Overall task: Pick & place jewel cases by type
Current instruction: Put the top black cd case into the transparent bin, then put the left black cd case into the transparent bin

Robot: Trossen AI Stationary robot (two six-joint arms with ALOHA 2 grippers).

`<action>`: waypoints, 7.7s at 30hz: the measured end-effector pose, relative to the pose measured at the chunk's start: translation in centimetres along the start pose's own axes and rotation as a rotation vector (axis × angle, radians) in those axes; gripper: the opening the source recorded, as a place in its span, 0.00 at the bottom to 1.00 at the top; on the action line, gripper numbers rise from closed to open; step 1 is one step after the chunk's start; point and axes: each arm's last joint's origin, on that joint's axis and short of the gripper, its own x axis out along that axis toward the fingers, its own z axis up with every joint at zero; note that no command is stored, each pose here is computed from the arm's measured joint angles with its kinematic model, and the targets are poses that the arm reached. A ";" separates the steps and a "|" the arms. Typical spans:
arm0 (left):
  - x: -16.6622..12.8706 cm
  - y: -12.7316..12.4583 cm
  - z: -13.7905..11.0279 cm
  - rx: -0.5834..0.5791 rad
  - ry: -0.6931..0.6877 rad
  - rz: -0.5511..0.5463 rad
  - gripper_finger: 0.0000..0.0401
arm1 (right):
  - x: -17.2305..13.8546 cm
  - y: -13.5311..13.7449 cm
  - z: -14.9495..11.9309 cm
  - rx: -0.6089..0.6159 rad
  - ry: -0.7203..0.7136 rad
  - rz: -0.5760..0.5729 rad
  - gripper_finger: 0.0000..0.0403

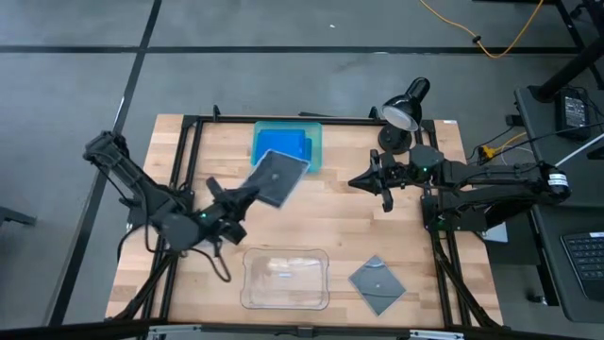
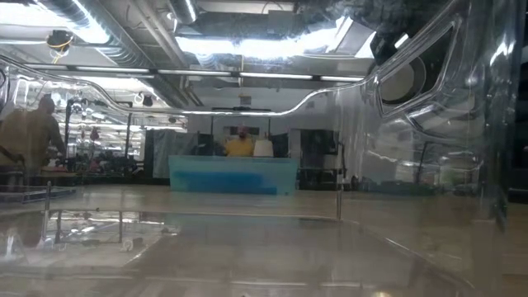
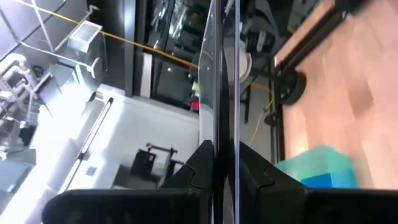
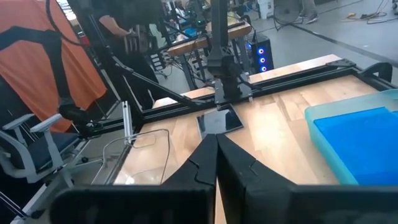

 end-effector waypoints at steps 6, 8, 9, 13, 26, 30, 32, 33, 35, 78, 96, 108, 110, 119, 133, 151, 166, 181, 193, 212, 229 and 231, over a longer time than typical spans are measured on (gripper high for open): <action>2.0 -0.8 0.0 -0.025 0.073 0.028 0.05 | 0.0 0.0 0.0 -0.002 0.001 0.001 0.02; 2.5 -0.6 -0.1 -0.124 0.091 0.047 0.05 | 0.0 0.0 0.0 -0.003 0.001 0.001 0.02; 2.6 -0.4 -0.1 -0.193 0.094 0.056 0.06 | 0.0 0.0 0.0 -0.003 0.001 0.001 0.02; 2.6 1.0 -0.2 -0.596 0.074 0.095 0.06 | 0.0 0.0 0.0 -0.006 0.000 0.001 0.02; 1.7 3.3 -0.2 -1.890 -0.166 -0.398 0.05 | 0.0 0.3 -0.1 -0.062 0.032 0.114 0.02; 1.4 3.1 0.0 -1.904 -0.168 -0.442 0.06 | 0.0 0.3 -0.2 -0.082 0.042 0.116 0.02; 1.4 3.0 0.0 -1.891 -0.168 -0.444 0.06 | 0.0 0.3 -0.3 -0.080 0.046 0.116 0.02; 1.4 3.0 0.0 -1.882 -0.170 -0.444 0.06 | 0.0 0.3 -0.3 -0.079 0.049 0.117 0.02; 1.3 2.9 0.1 -1.876 -0.175 -0.459 0.06 | 0.0 0.3 -0.3 -0.074 0.054 0.119 0.02; -6.6 -21.1 5.0 -2.470 0.252 -0.475 0.05 | -0.1 0.7 -0.7 -0.147 0.107 0.284 0.02; -6.4 -21.3 5.2 -2.461 0.405 -0.627 0.16 | -0.2 0.7 -1.2 -0.156 0.158 0.308 0.02; -5.2 -20.5 4.8 -2.397 0.559 -0.695 0.21 | -0.2 0.8 -1.3 -0.173 0.162 0.359 0.02; -5.1 -20.1 4.7 -2.391 0.575 -0.698 0.21 | -0.3 0.8 -1.3 -0.180 0.163 0.374 0.02; -4.1 -18.1 4.3 -2.368 0.642 -0.709 0.21 | -0.4 0.9 -1.7 -0.198 0.201 0.433 0.02; -3.7 -17.2 4.9 -2.436 0.505 -0.669 0.21 | -0.6 0.9 -2.2 -0.244 0.243 0.508 0.02; -2.2 -17.4 5.0 -2.418 0.648 -0.773 0.22 | -0.7 0.9 -2.6 -0.244 0.277 0.533 0.02; -0.7 -17.8 4.2 -2.363 0.721 -0.720 0.33 | -0.8 0.9 -2.8 -0.238 0.290 0.549 0.02; -0.3 -18.6 3.0 -2.220 0.937 -0.750 0.43 | -1.0 0.9 -3.2 -0.206 0.332 0.576 0.02; -0.3 -17.7 3.0 -2.160 1.179 -0.927 0.38 | -1.0 0.9 -3.2 -0.244 0.326 0.591 0.02; -0.9 -11.0 -0.3 -1.993 1.442 -0.943 0.34 | -1.4 0.8 -4.3 -0.258 0.410 0.599 0.02; -2.0 -8.7 -4.6 -1.709 1.517 -0.701 0.34 | -1.4 0.7 -4.2 -0.309 0.398 0.571 0.02; -2.2 -8.1 -5.7 -1.625 1.520 -0.652 0.34 | -1.3 0.7 -4.1 -0.300 0.386 0.560 0.02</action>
